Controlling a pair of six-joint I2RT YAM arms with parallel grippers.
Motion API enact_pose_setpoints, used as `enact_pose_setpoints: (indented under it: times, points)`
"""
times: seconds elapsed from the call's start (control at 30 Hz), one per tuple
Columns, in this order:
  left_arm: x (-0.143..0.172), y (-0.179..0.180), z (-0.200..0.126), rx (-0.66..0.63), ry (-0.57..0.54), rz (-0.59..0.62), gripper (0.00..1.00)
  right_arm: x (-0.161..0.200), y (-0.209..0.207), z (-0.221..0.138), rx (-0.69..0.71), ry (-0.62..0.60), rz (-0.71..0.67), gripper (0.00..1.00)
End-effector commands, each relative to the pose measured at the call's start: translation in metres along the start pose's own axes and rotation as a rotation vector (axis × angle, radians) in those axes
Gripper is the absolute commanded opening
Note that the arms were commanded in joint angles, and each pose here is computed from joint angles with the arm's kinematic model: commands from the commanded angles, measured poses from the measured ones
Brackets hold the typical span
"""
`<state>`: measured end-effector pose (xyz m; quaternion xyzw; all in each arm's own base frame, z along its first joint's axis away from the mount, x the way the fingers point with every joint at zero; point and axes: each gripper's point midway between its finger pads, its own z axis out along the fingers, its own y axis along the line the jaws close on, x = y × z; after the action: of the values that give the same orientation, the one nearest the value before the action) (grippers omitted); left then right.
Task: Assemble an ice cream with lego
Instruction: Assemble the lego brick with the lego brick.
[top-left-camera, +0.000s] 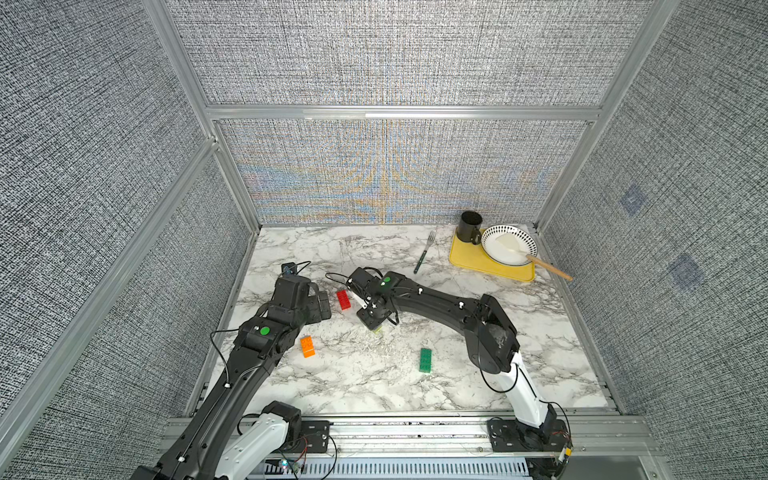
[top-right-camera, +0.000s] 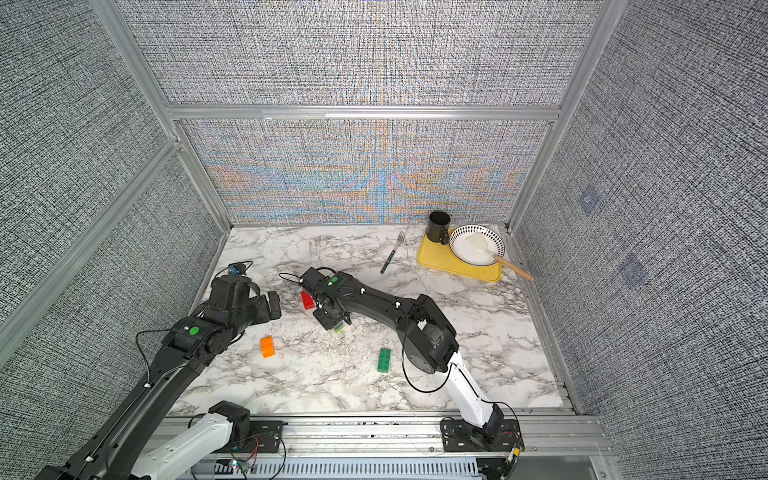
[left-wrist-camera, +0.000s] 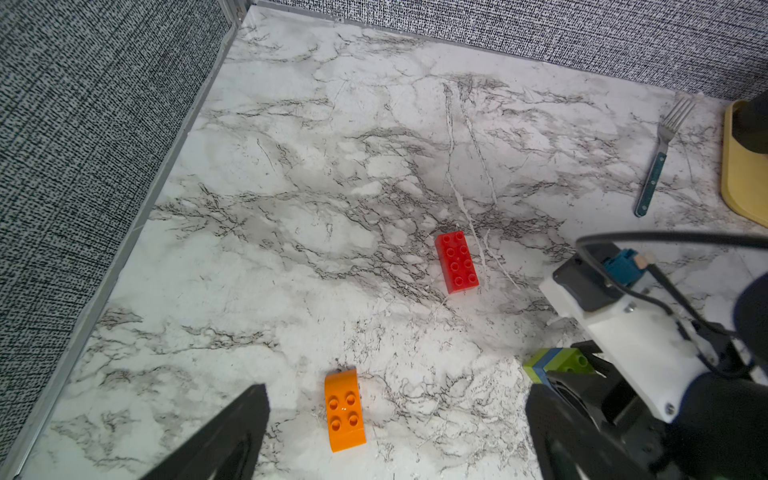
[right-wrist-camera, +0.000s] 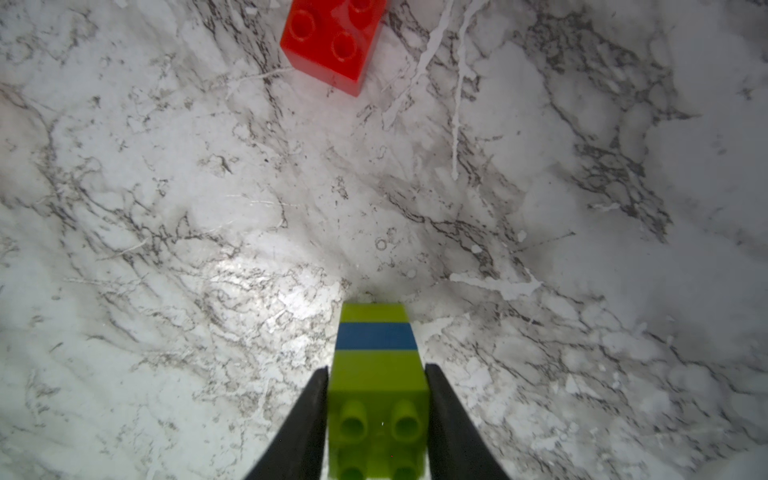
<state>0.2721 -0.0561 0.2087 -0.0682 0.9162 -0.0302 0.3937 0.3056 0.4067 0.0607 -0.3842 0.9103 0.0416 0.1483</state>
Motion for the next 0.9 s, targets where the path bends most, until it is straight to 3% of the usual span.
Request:
enact_pose_setpoints:
  times: [0.0, 0.1, 0.43, 0.63, 0.77, 0.87]
  points:
    - [-0.005, -0.005, 0.0, 0.025, -0.019, -0.005, 1.0, -0.01, 0.004, -0.009, -0.039, -0.05, 0.011, 0.56]
    - [-0.006, -0.006, 0.0, 0.031, -0.019, 0.001, 1.0, -0.017, 0.005, -0.016, -0.071, -0.09, 0.031, 0.69]
    - [0.004, -0.028, 0.007, 0.145, 0.033, 0.051, 0.98, -0.026, 0.005, -0.055, -0.258, -0.218, 0.122, 0.75]
    - [0.027, -0.059, 0.027, 0.286, 0.175, 0.124, 0.79, -0.008, -0.014, -0.085, -0.378, -0.378, 0.201, 0.74]
    - [0.049, -0.089, 0.038, 0.377, 0.314, 0.176, 0.57, 0.014, -0.051, -0.099, -0.379, -0.548, 0.309, 0.71]
    - [0.062, -0.114, 0.04, 0.393, 0.378, 0.264, 0.49, 0.031, -0.083, -0.103, -0.364, -0.655, 0.387, 0.67]
